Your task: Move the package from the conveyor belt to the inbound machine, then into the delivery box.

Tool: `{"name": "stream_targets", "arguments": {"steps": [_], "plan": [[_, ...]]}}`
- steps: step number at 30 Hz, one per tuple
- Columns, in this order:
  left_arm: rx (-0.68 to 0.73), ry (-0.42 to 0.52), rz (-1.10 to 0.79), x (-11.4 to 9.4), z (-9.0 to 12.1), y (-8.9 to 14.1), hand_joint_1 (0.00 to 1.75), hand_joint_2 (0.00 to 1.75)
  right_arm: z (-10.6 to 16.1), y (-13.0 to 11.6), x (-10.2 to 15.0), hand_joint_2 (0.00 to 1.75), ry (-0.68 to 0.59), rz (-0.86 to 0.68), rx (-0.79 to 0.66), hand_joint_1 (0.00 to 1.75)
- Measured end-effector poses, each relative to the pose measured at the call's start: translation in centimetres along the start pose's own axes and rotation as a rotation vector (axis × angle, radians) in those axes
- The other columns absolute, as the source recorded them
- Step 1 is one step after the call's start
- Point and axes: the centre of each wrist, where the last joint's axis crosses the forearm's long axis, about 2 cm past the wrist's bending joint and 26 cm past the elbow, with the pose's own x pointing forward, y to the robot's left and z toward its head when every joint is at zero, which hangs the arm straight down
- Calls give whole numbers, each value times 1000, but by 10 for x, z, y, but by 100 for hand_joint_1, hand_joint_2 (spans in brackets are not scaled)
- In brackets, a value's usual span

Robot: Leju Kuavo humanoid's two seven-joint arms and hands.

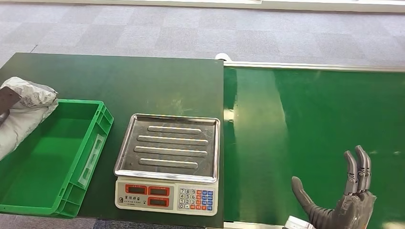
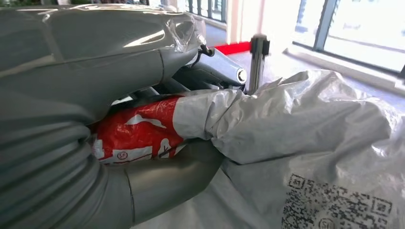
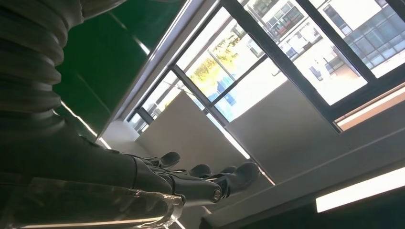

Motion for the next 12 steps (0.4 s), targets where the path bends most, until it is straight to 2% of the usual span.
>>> {"name": "stream_targets", "arguments": {"steps": [1,2,3,5,12], "plan": [[-28,-10,7,1,-1,4,100,175,0,0,0,175,-1,6,-1,0],[-59,-26,15,3,-1,8,56,175,-1,-1,0,175,-1,11,-3,0],[-85,-44,22,6,0,11,21,175,-1,-1,0,175,-2,14,-4,0],[-132,-81,29,12,1,16,0,175,-2,-2,-1,175,-2,19,-4,0],[-211,-200,83,28,7,15,0,175,-3,-2,-2,175,2,23,-2,0]]}}
